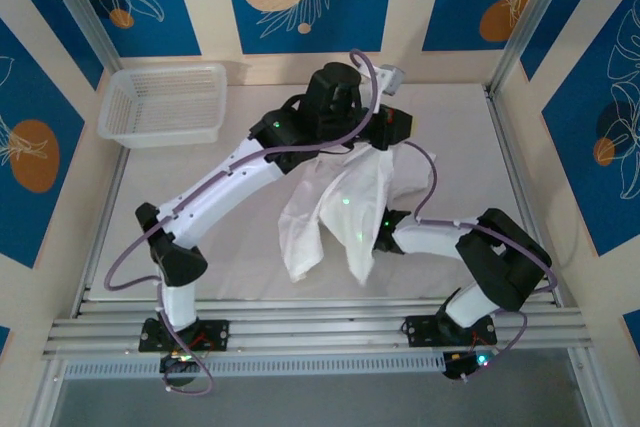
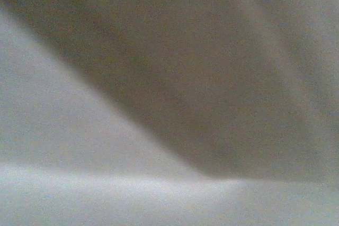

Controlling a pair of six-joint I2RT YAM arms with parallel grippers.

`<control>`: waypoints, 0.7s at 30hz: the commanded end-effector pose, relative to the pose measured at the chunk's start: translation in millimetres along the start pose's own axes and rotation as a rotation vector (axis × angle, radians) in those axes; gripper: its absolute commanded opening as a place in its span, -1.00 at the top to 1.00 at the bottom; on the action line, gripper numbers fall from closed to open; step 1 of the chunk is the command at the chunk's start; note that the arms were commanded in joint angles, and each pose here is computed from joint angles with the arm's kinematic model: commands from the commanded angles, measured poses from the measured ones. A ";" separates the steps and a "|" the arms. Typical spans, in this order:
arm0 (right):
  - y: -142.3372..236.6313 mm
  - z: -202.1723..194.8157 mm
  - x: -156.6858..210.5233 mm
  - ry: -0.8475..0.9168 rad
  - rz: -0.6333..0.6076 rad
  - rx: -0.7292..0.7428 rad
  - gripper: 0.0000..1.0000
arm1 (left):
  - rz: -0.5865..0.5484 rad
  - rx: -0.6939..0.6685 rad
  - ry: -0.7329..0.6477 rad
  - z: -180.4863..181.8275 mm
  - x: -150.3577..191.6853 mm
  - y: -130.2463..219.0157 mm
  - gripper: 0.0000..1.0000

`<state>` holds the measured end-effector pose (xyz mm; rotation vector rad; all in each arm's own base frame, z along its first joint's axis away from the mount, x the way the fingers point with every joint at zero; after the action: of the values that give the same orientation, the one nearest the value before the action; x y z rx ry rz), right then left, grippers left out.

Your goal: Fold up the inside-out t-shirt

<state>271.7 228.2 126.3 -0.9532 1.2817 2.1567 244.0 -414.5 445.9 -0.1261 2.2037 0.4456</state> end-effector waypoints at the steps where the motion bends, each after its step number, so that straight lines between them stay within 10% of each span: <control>1: -12.5 -3.0 -10.1 -0.095 0.089 -0.147 1.00 | 0.042 0.195 -0.096 -43.1 7.7 -2.4 1.00; 12: -72.7 8.7 12.2 -0.296 0.488 -0.250 0.93 | 0.131 0.465 -0.153 -108.1 14.8 -1.8 1.00; 21: -32.1 17.8 -87.0 -0.334 0.250 -0.269 0.89 | 0.169 0.496 -0.201 -120.9 24.2 5.0 1.00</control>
<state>333.4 259.7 137.0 -0.4976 1.1148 2.6290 159.5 -463.1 469.5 0.3127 2.1307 0.1249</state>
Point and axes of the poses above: each hand's point on the last joint's axis, 136 mm out from that joint toward the fingers, its own y axis back along the fingers, its own z axis along the line the jaws close on, x = y × z, the point moved 7 cm from there along y, back along the fingers, and after that the axes turned 1 degree about y, right-handed, at the moved point
